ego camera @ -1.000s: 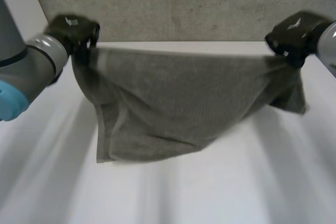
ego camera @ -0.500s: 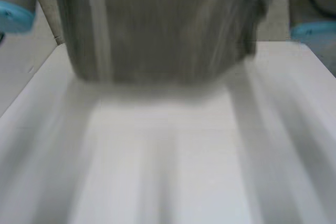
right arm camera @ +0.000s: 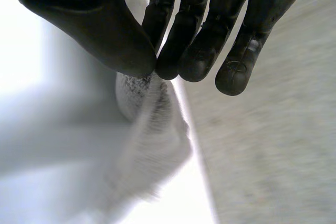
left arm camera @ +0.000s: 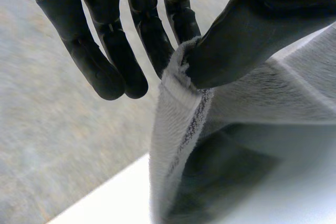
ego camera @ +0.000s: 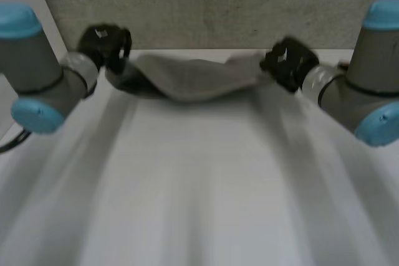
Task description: Fold the towel.
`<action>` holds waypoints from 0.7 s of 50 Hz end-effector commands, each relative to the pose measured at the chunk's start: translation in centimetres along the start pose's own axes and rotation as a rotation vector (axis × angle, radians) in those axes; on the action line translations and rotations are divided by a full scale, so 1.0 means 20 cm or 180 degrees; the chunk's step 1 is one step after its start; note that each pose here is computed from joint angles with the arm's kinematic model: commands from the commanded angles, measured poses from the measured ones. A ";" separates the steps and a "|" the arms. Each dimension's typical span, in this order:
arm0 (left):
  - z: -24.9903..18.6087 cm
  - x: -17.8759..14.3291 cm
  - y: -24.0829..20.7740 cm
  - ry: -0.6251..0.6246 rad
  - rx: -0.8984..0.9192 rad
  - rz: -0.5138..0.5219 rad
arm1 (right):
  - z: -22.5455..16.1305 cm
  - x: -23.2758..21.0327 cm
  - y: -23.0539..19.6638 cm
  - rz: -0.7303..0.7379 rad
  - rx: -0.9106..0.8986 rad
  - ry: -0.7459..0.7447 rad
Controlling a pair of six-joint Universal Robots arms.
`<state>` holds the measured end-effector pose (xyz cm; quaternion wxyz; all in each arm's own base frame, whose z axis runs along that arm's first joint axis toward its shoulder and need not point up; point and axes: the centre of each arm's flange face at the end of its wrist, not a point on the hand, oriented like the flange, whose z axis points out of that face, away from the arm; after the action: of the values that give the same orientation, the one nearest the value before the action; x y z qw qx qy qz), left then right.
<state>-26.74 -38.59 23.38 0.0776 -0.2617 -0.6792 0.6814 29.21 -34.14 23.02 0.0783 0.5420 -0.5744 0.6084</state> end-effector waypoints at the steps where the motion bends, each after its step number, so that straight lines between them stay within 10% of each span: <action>1: -0.18 0.13 0.20 0.0339 -0.0123 0.0745 | -0.05 -0.15 0.21 0.0118 -0.0433 -0.0284; 35: -0.29 -0.01 0.26 0.0052 -0.0253 0.0383 | -0.18 -0.24 0.38 0.0984 -0.0666 0.0334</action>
<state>-22.90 -33.31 18.70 0.0336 -0.3228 -0.6860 0.6513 23.92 -30.75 15.76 0.0508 0.4177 -0.7080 0.5671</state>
